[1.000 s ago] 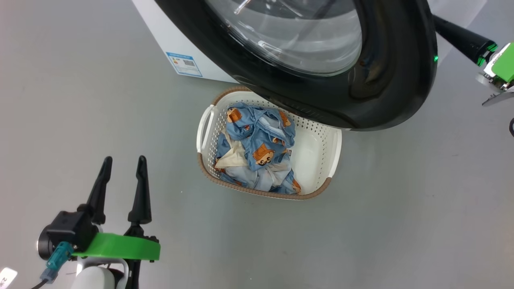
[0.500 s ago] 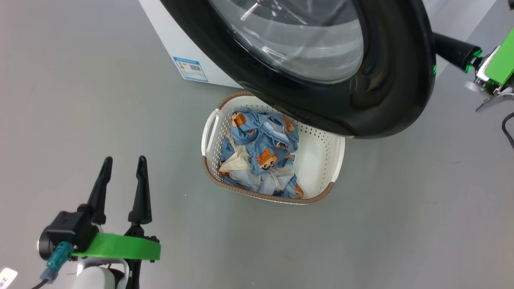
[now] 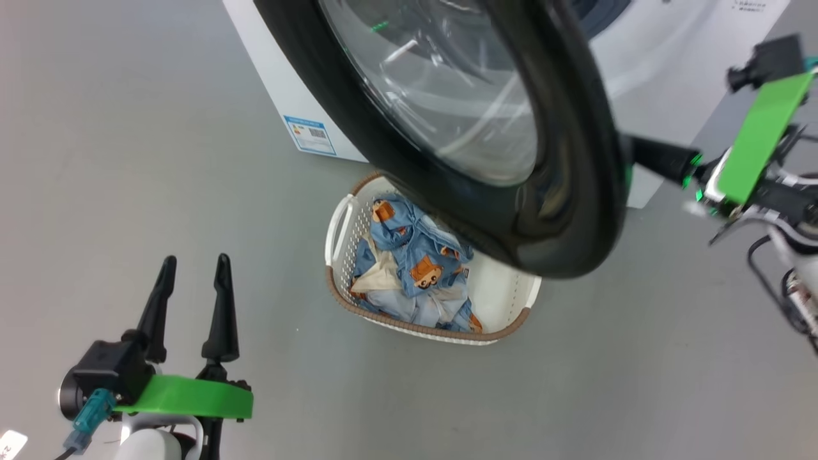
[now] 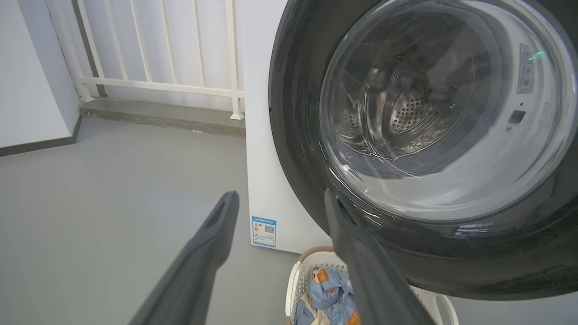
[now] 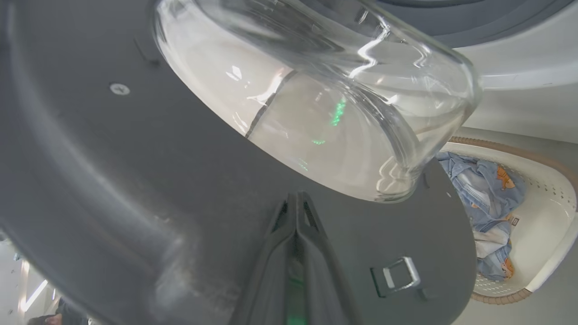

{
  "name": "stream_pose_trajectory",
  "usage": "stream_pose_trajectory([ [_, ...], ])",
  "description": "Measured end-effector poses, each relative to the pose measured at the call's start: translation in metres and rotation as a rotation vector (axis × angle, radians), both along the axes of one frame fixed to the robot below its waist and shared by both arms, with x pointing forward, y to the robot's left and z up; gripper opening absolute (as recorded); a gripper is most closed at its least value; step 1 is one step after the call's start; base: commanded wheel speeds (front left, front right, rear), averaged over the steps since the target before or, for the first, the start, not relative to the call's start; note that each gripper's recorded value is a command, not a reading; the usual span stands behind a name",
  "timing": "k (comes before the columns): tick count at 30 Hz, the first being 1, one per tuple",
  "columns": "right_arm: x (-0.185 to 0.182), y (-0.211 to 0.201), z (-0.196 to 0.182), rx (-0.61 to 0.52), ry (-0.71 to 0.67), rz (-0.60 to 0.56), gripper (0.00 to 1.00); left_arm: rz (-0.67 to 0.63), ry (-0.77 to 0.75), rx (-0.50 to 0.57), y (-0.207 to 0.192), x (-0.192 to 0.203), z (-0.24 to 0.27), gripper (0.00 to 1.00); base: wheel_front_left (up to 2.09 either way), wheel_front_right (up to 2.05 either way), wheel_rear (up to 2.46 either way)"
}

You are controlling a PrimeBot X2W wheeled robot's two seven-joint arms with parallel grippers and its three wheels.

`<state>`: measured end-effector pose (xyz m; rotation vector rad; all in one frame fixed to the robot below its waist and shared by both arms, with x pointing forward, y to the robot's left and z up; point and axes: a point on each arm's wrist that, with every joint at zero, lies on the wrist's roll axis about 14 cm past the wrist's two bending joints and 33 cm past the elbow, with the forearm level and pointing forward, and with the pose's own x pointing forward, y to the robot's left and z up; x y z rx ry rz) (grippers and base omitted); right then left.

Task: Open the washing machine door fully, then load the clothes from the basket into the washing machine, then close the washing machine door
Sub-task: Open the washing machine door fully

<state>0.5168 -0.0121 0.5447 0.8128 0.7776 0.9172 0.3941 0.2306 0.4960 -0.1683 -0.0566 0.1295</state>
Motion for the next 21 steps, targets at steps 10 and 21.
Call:
stream_pose_trajectory([
  [10, -0.038, 0.026, -0.001, 0.023, 0.016, 0.091, 0.0, 0.046, -0.01, 0.012, 0.014, -0.02, 0.007, 1.0, 0.0, 0.0, 0.0],
  [21, -0.079, 0.061, -0.003, 0.076, 0.064, 0.173, 0.0, 0.116, -0.02, 0.016, 0.033, -0.054, 0.012, 1.0, 0.0, 0.0, 0.0],
])
